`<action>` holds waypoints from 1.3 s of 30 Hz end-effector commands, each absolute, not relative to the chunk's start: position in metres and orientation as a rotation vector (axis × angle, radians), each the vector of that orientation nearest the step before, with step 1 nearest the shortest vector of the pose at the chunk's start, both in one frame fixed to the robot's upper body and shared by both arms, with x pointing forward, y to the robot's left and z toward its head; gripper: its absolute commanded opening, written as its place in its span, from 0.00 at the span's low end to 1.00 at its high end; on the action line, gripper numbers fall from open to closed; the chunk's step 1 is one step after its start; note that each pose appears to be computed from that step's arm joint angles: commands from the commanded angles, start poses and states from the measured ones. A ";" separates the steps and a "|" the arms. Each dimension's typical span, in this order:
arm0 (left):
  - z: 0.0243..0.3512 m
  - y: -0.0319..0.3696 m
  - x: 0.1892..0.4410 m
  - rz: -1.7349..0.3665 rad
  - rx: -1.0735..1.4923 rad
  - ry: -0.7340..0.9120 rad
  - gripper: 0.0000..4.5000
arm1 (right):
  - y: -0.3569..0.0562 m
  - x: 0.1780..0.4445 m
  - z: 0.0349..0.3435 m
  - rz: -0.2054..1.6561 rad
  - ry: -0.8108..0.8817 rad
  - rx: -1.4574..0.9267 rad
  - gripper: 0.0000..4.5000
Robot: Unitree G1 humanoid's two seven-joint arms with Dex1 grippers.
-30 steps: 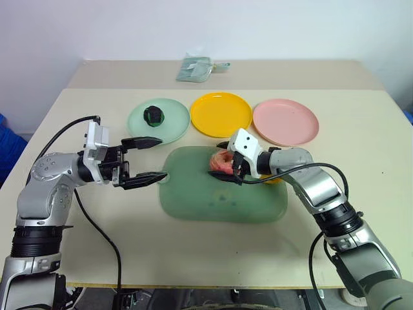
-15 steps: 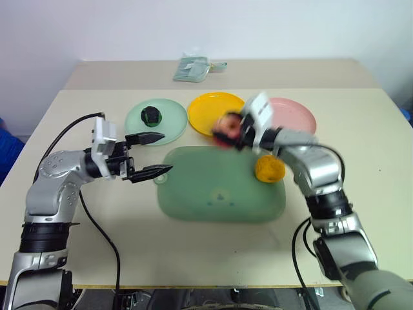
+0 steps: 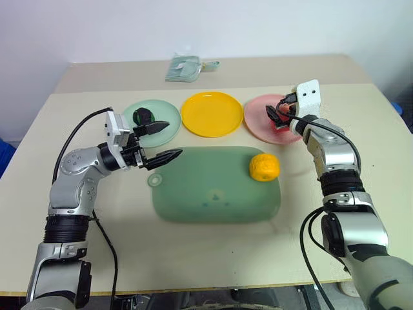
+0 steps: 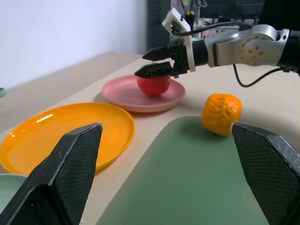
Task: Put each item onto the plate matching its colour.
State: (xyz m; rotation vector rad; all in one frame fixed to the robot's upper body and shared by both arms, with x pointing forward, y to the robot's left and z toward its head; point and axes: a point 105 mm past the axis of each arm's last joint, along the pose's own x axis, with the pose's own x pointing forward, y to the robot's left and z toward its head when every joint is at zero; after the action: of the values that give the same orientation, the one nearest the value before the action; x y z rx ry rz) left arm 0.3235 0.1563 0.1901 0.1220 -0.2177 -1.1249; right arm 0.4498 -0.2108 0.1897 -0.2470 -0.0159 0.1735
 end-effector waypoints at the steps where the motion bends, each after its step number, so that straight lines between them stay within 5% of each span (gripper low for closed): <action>1: 0.200 0.165 0.320 -1.129 0.146 -0.259 1.00 | -0.210 0.445 0.237 0.205 -0.187 -0.270 0.99; 5: 0.196 0.167 0.312 -1.176 0.113 -0.243 1.00 | -0.183 0.412 0.255 0.555 -0.234 -0.066 0.99; 8: 0.203 0.165 0.295 -1.283 0.026 -0.269 1.00 | -0.158 0.357 0.243 0.912 -0.150 -0.128 0.99; 12: 0.199 0.156 0.276 -1.430 0.033 -0.166 1.00 | -0.158 0.322 0.216 1.053 -0.014 -0.276 0.99; 17: 0.182 0.147 0.266 -1.513 0.150 -0.060 1.00 | -0.162 0.312 0.189 1.090 0.104 -0.300 0.99; 31: 0.188 0.141 0.276 -1.472 0.164 -0.091 1.00 | -0.180 0.322 0.127 1.028 0.266 -0.541 0.99; 36: 0.190 0.140 0.276 -1.455 0.166 -0.108 1.00 | -0.173 0.326 0.135 1.029 0.221 -0.517 0.60; 39: 0.201 0.144 0.283 -1.386 0.147 -0.165 1.00 | -0.155 0.338 0.178 1.003 0.040 -0.392 0.58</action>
State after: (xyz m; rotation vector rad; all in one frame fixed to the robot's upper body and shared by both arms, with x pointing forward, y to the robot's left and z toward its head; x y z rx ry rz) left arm 0.2820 0.1416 0.1834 0.1281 -0.0824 -1.4199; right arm 0.3302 -0.1617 0.1318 -0.4271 0.2129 1.0282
